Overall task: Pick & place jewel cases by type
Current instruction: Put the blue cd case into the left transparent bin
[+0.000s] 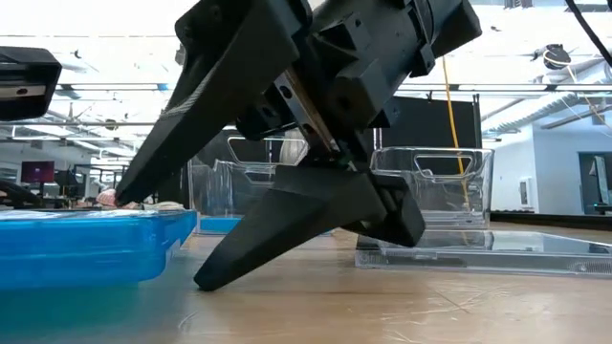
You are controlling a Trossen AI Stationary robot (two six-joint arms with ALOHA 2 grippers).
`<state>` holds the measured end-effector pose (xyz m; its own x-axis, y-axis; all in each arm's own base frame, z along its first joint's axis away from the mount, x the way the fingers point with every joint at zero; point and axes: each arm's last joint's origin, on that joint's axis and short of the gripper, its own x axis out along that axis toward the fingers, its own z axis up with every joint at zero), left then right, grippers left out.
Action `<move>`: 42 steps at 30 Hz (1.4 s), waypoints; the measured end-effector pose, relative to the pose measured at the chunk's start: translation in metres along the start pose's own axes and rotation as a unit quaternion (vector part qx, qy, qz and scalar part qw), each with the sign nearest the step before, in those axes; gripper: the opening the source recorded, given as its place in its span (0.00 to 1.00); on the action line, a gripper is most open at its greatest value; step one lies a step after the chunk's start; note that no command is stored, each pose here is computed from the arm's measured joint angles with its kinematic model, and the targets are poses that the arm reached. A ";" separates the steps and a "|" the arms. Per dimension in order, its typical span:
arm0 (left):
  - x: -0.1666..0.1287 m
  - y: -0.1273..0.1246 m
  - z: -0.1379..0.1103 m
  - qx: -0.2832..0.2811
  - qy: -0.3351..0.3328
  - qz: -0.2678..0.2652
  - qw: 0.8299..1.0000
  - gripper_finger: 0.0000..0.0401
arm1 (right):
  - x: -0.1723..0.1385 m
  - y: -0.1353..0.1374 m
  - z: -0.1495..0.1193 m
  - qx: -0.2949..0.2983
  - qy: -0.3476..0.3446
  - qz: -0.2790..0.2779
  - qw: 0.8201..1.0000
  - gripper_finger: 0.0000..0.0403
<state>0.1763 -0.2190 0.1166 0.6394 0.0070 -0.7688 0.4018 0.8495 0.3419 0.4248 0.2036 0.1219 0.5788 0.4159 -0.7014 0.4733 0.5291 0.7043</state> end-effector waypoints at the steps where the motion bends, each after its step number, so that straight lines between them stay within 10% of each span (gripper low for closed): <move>1: 0.000 0.000 0.000 -0.001 0.000 0.000 1.000 0.11 | 0.000 0.000 0.000 0.004 0.000 0.001 1.000 0.46; 21: 0.007 0.000 -0.015 -0.026 -0.033 -0.013 0.999 0.11 | 0.009 0.013 0.009 -0.090 -0.050 0.118 0.988 0.46; 42: 0.010 0.000 -0.020 -0.046 -0.057 -0.011 0.997 0.11 | 0.003 0.001 0.018 -0.101 -0.073 0.019 0.992 0.46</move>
<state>0.1701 -0.2082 0.0980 0.7034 -0.0669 -0.7076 0.3576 0.8937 0.2709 0.4386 0.1916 0.1226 0.6910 0.3348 -0.6407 0.3148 0.6584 0.6836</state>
